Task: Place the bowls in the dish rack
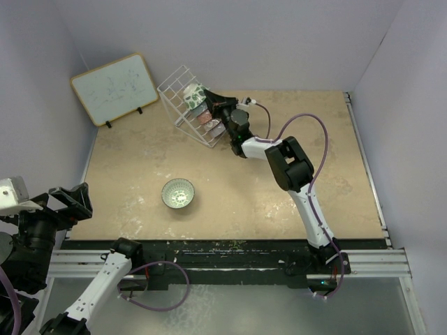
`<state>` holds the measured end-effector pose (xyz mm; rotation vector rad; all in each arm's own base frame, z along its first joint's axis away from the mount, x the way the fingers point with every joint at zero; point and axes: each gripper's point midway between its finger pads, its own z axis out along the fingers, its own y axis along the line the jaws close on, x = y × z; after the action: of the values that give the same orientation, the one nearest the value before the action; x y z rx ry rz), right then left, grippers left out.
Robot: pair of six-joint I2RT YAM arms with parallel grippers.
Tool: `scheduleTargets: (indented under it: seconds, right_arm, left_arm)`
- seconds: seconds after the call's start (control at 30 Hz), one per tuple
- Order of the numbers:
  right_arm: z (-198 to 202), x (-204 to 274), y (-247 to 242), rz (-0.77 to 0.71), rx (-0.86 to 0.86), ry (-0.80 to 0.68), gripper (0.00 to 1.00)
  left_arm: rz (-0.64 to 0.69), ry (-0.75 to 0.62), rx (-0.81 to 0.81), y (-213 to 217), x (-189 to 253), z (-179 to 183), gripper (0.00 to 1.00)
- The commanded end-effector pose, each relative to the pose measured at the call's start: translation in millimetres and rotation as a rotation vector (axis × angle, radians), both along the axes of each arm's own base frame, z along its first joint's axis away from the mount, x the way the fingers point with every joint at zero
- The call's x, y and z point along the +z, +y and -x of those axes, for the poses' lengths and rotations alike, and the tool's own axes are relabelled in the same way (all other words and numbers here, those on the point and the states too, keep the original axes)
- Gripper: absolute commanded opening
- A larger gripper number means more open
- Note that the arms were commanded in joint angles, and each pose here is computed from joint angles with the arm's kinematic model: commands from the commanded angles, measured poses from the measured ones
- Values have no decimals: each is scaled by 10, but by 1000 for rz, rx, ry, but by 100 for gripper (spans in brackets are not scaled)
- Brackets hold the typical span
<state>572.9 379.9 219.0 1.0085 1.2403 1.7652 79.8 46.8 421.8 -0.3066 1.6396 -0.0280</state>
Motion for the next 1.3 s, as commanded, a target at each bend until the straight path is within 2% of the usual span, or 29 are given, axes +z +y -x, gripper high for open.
scheduleTargets:
  seconds: [0.0, 0.3, 0.53, 1.07, 1.27]
  right_arm:
    - [65, 544, -47, -44, -14, -42, 3]
    - [58, 590, -38, 37, -22, 11, 16]
    - [76, 578, -63, 56, -24, 31, 39]
    - [380, 494, -300, 144, 1, 61, 41]
    - [725, 624, -400, 305, 16, -19, 45]
  left_arm:
    - [20, -38, 4, 24, 102, 44, 99]
    - [26, -44, -2, 14, 128, 47, 99]
    - [27, -47, -2, 14, 143, 40, 99]
    - [26, -43, 1, 16, 133, 16, 99]
    - [28, -43, -3, 3, 136, -13, 99]
